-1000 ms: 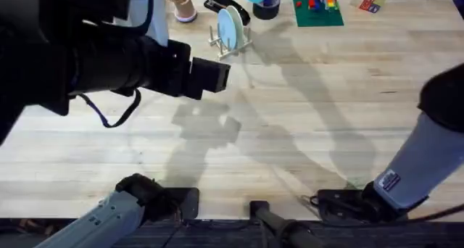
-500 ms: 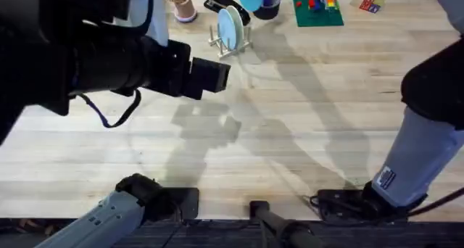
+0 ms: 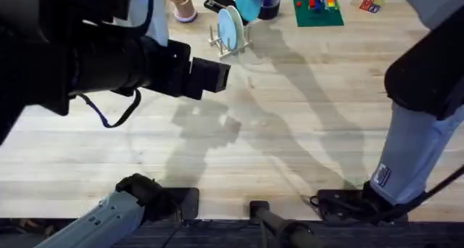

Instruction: Pick up the plates from the table one by one and place each into a slot on the dish rack.

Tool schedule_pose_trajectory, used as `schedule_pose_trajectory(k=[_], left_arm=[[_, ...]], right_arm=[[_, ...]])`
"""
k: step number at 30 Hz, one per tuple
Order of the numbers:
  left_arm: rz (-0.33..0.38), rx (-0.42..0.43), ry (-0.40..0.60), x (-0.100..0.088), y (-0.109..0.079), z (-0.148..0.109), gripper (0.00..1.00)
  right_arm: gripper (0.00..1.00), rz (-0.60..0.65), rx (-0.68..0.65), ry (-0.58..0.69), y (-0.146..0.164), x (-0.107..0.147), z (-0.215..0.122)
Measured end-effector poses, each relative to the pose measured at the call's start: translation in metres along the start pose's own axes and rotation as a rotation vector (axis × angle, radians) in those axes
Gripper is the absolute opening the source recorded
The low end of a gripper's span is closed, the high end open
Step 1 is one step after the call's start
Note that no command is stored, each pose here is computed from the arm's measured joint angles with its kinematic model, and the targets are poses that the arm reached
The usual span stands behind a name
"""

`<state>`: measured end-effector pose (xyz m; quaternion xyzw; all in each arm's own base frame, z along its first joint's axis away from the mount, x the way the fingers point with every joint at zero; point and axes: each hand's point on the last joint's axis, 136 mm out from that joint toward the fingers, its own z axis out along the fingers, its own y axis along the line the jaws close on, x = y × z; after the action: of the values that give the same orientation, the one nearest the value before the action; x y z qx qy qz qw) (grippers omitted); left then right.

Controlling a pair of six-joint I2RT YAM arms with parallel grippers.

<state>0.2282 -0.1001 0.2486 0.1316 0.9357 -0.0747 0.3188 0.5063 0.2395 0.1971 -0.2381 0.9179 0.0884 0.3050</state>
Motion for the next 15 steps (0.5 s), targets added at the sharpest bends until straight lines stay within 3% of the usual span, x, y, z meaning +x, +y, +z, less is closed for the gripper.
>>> schedule_pose_trajectory(k=[15], left_arm=[[0.0,0.0,0.0,0.0,0.0,0.0,0.994]], right_arm=[[0.03,0.046,-0.002,0.046,0.0002,0.0117,0.0073]])
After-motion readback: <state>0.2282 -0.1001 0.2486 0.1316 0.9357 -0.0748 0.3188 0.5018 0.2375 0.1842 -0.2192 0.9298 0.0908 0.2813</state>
